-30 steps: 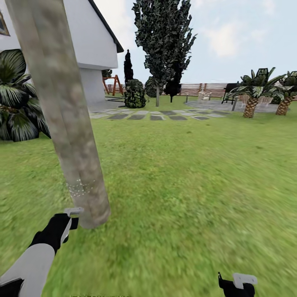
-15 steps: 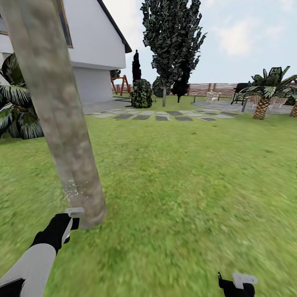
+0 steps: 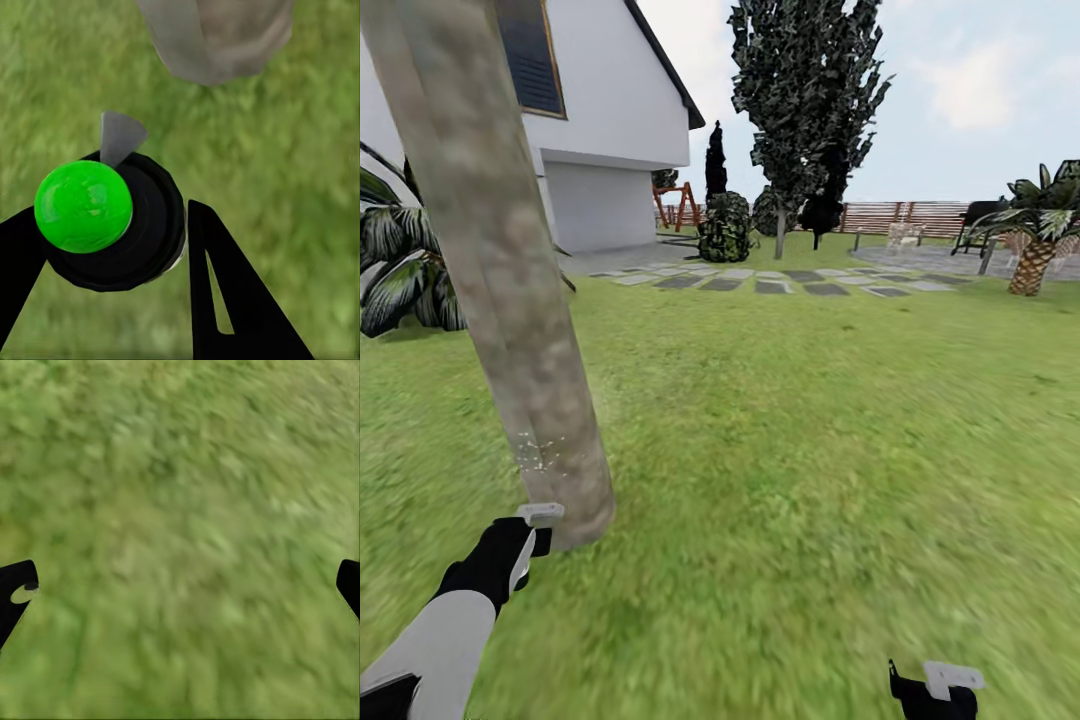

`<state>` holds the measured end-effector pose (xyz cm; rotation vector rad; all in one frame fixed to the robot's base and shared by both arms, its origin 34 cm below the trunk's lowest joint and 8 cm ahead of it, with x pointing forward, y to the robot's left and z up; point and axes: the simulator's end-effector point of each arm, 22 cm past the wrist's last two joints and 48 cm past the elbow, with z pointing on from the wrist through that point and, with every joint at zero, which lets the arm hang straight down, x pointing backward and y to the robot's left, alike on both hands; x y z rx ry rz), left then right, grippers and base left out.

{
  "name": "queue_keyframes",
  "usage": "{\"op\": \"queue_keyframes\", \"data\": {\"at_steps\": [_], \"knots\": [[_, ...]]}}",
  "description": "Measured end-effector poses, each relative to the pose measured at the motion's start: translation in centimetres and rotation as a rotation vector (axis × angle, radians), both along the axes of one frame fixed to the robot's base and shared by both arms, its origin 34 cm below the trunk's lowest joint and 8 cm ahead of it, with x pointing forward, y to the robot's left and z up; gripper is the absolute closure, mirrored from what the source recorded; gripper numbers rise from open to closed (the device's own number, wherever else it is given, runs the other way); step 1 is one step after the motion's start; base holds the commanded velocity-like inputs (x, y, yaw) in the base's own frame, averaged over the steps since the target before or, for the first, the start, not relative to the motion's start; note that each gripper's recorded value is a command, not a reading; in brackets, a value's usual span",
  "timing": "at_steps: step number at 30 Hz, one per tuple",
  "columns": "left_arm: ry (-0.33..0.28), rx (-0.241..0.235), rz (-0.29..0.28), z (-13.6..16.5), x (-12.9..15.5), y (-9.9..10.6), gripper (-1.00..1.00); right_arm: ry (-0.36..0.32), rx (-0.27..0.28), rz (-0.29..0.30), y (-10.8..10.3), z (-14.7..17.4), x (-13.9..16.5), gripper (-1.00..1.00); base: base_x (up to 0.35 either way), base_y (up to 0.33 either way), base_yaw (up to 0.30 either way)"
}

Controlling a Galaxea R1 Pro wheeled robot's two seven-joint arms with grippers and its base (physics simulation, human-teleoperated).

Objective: In the garden, pick up the pesticide atomizer on the floor and spray pesticide onto both trees until each tree trunk is fully covered.

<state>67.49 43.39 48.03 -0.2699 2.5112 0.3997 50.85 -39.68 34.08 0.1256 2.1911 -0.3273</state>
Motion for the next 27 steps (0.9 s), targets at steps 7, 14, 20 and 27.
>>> {"op": "queue_keyframes", "data": {"at_steps": [7, 14, 20, 27], "knots": [[-0.001, 0.000, -0.002, 0.01, 0.04, -0.10, 1.00, 0.000, 0.000, 0.000, -0.01, 0.00, -0.01, -1.00, 0.202, -0.244, 0.182], [-0.002, 0.003, 0.000, 0.06, 0.05, 0.02, 1.00, 0.000, 0.000, 0.000, -0.01, -0.01, -0.01, -1.00, 0.169, -0.260, 0.008], [-0.001, 0.003, 0.000, 0.05, 0.04, 0.07, 1.00, 0.001, 0.000, 0.000, 0.00, -0.02, 0.00, -1.00, 0.066, -0.290, 0.197], [-0.019, -0.005, -0.001, 0.61, 0.54, -0.20, 1.00, 0.001, 0.000, 0.000, 0.00, -0.02, 0.00, -1.00, 0.001, -0.288, 0.274]]}}
